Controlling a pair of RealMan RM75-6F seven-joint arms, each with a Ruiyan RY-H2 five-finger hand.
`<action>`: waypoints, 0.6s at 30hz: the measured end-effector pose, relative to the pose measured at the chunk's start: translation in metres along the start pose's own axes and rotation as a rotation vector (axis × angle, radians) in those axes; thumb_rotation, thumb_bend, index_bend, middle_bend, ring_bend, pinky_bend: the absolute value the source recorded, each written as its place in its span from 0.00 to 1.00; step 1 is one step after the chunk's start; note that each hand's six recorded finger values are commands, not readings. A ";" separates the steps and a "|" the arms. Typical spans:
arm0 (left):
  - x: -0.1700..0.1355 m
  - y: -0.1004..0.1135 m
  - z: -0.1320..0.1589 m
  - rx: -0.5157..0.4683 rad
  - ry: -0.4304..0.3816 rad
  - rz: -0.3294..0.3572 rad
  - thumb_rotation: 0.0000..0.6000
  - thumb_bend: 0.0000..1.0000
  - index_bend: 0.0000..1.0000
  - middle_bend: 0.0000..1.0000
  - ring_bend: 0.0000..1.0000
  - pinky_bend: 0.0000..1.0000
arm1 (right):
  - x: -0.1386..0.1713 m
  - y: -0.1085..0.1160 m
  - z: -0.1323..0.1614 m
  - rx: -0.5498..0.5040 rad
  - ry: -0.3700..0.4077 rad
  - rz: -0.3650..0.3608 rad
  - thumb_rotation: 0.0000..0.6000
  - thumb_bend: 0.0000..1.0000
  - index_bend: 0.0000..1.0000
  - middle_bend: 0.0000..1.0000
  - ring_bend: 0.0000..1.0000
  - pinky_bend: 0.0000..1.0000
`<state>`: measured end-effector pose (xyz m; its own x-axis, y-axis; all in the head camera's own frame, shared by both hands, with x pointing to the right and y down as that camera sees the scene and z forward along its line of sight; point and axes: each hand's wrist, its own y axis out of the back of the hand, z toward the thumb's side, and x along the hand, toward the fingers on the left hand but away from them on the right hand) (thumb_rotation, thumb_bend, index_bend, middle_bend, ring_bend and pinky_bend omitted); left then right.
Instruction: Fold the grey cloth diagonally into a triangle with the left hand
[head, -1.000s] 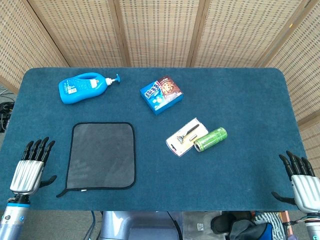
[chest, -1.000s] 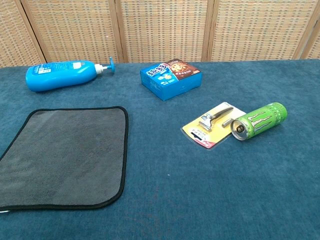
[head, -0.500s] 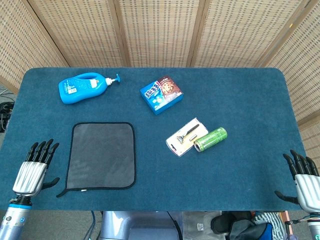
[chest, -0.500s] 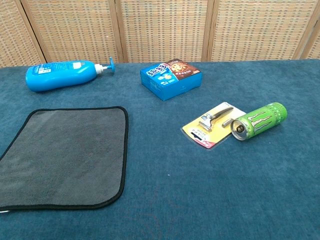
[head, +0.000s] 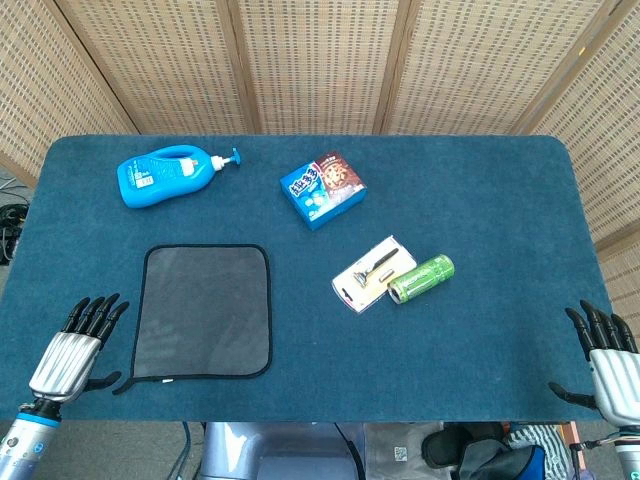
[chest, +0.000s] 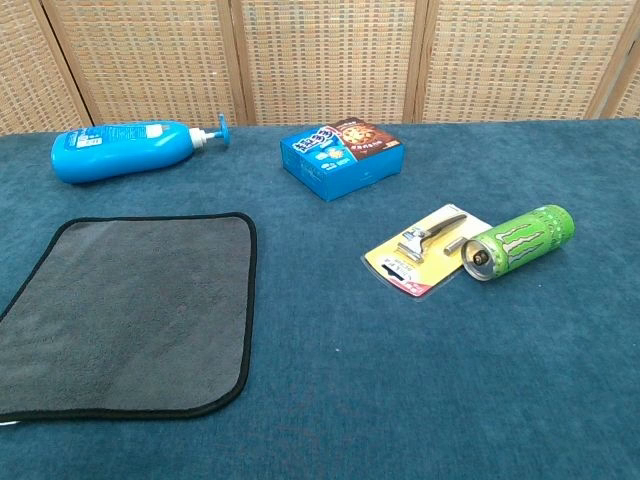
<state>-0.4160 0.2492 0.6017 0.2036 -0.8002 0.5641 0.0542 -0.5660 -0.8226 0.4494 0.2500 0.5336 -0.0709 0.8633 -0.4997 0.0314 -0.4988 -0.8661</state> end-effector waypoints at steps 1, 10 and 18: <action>0.000 -0.003 -0.001 0.007 -0.003 -0.014 1.00 0.09 0.12 0.00 0.00 0.00 | 0.000 0.000 0.000 0.000 0.000 0.000 1.00 0.00 0.00 0.00 0.00 0.00; 0.003 -0.023 -0.013 0.062 -0.012 -0.095 1.00 0.09 0.20 0.00 0.00 0.00 | 0.000 0.001 -0.001 -0.004 -0.001 -0.005 1.00 0.00 0.00 0.00 0.00 0.00; 0.005 -0.042 -0.011 0.120 -0.042 -0.148 1.00 0.09 0.25 0.00 0.00 0.00 | 0.000 0.002 -0.002 -0.008 -0.004 -0.009 1.00 0.00 0.00 0.00 0.00 0.00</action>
<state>-0.4284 0.2666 0.6405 0.2251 -0.6994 0.6784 0.2027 -0.6474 -0.7347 0.4515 0.2489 0.5317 -0.0754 0.8673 -0.4921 0.0387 -0.4906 -0.8705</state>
